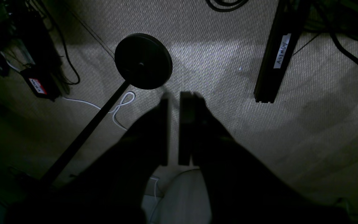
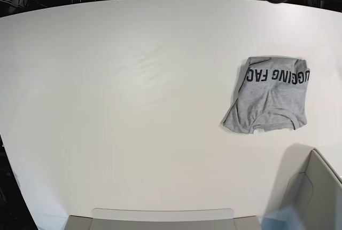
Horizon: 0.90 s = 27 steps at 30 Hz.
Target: Fold the T-shirt properly
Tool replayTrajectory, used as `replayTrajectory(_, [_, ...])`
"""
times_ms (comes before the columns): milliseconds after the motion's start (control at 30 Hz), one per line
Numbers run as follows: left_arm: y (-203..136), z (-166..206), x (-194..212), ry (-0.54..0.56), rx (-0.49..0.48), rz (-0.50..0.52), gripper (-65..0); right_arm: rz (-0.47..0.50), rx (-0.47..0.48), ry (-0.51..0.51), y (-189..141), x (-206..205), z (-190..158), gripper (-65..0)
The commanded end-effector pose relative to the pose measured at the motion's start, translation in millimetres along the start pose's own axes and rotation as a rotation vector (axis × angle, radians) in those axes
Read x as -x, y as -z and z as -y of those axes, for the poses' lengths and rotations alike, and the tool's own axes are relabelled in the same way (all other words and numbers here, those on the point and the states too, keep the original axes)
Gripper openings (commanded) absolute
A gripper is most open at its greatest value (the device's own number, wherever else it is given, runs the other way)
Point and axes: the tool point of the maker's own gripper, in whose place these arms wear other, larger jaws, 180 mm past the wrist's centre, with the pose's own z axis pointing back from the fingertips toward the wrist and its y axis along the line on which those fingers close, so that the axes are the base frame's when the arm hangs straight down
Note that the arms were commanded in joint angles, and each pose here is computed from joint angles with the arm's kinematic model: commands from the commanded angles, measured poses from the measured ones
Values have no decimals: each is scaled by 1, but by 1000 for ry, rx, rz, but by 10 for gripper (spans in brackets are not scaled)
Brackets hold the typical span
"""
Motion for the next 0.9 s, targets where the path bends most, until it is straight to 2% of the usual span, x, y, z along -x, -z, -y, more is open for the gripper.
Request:
replayTrajectory(0, [0, -6, 4, -4, -15, -7, -588, 7, 21, -1, 1, -3, 10, -650])
replayTrajectory(500, [0, -4, 3, -5, -12, -1, -588, 16, 20, 2, 1, -7, 9, -650])
replayTrajectory(667, [1, -5, -15, -12, -13, 23, -588, 16, 20, 2, 1, -7, 9, -650])
replayTrajectory(867, [1, -5, -19, -14, -14, 27, -588, 12, 15, 3, 1, -7, 6, -650])
